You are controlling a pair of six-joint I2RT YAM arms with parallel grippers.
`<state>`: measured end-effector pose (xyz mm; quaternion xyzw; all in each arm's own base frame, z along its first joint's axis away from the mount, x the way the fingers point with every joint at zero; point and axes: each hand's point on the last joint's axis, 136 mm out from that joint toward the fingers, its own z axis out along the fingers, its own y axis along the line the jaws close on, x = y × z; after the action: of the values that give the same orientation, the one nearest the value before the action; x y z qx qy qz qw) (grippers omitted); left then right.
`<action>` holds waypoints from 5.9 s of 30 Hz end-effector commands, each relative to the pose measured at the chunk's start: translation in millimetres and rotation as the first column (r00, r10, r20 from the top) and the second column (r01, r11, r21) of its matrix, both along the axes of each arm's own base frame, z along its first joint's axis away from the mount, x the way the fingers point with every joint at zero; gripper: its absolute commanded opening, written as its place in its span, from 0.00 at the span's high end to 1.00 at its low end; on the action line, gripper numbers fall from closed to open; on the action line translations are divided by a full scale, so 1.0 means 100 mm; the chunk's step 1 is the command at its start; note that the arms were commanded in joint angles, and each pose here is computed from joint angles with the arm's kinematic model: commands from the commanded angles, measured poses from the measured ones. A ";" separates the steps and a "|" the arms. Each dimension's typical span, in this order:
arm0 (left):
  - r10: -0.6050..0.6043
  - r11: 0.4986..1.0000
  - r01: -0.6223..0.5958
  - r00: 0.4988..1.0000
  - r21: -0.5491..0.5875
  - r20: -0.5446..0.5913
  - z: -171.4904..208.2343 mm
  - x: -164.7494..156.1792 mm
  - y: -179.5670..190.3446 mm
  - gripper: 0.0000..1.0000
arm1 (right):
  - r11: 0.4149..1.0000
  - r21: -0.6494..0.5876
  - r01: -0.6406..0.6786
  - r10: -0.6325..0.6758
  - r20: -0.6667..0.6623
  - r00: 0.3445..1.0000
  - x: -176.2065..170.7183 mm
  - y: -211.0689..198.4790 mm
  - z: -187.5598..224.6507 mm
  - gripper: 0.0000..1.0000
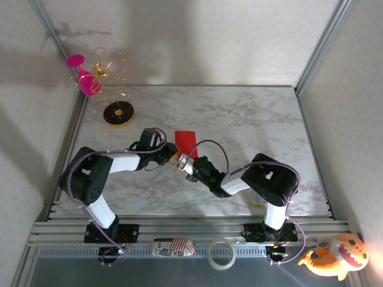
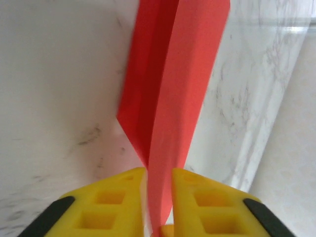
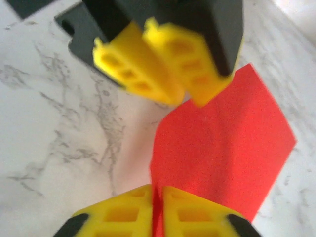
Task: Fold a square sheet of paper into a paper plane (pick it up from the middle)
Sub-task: Third fold the triangle at the center of the table.
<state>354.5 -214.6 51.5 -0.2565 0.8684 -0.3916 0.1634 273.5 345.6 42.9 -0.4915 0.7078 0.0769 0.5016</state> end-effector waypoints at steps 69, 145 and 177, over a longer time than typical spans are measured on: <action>-0.236 0.885 0.274 0.961 0.378 -0.144 -0.72 0.08 -0.06 0.90 | 0.942 0.143 0.304 -0.181 -0.546 0.818 0.14 -0.08 -0.15 0.93; -0.240 0.882 0.274 0.961 0.382 -0.137 -0.67 0.13 -0.08 0.90 | 0.934 0.058 0.353 -0.237 -0.640 0.731 0.10 -0.06 -0.09 0.91; -0.242 0.892 0.252 0.967 0.376 -0.076 -0.42 0.24 -0.12 0.88 | 0.917 -0.032 0.396 -0.320 -0.651 0.688 0.08 -0.20 -0.41 0.91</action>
<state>389.3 -234.4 16.7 -0.1138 0.9449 -0.2592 0.1645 279.7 337.7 20.6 -0.2705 0.8982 0.2094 0.2763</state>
